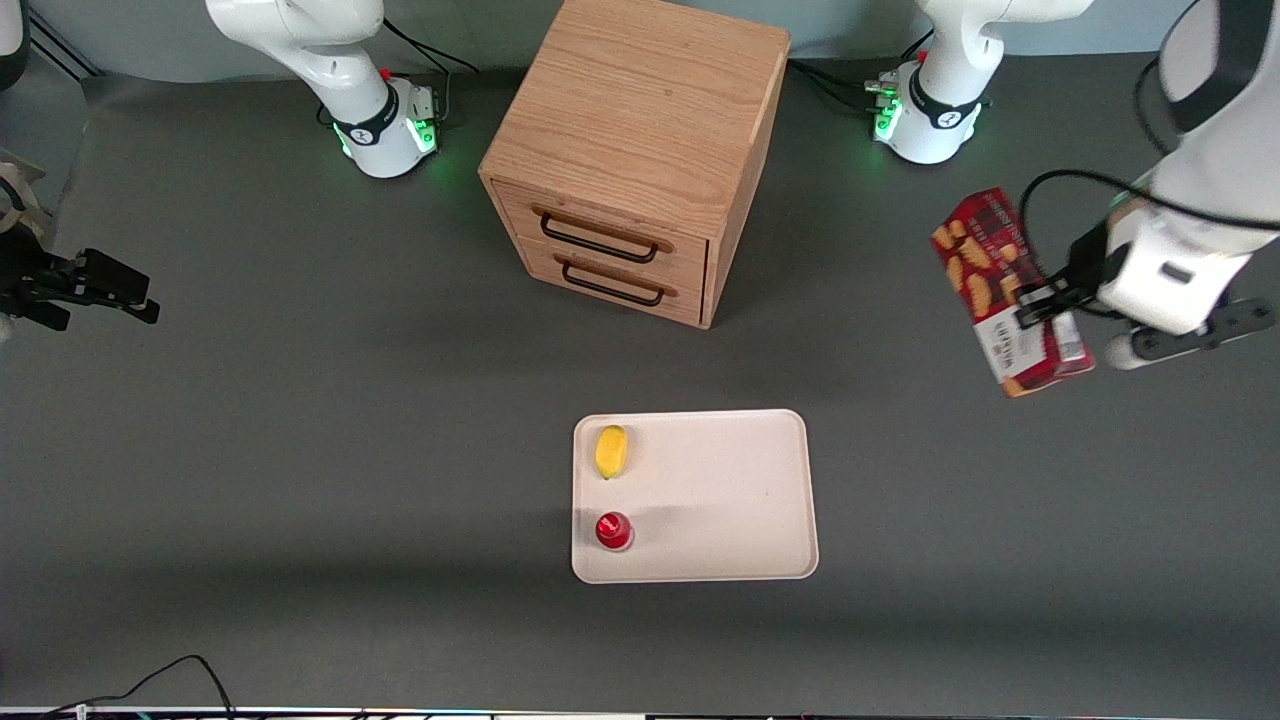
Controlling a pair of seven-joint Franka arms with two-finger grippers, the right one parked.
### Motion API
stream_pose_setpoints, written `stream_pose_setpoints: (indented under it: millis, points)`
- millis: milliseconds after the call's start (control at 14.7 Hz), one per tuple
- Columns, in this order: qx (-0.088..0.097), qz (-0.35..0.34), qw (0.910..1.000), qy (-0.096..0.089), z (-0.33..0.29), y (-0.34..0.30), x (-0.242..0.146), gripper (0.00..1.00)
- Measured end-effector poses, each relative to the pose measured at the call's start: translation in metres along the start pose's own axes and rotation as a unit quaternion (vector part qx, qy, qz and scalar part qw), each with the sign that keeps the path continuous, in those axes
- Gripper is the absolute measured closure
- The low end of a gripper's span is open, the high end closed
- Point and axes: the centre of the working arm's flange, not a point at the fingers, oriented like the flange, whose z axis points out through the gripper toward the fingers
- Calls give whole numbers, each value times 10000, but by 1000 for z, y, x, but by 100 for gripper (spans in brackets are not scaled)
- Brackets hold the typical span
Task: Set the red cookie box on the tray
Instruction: 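Lift the red cookie box up off the table with the left gripper, then carry the box over the white tray and lower it onto the tray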
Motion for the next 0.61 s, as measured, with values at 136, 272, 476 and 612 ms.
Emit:
stream_pose_setpoints:
  millis: [136,272,476,612]
  points:
    - [-47,-278,9995,110,28,43,18,87]
    - [-159,-481,9985,222,62,80,38,87]
    - [-373,-766,9956,400,118,129,63,87]
    - [-393,-929,9933,560,159,161,68,87]
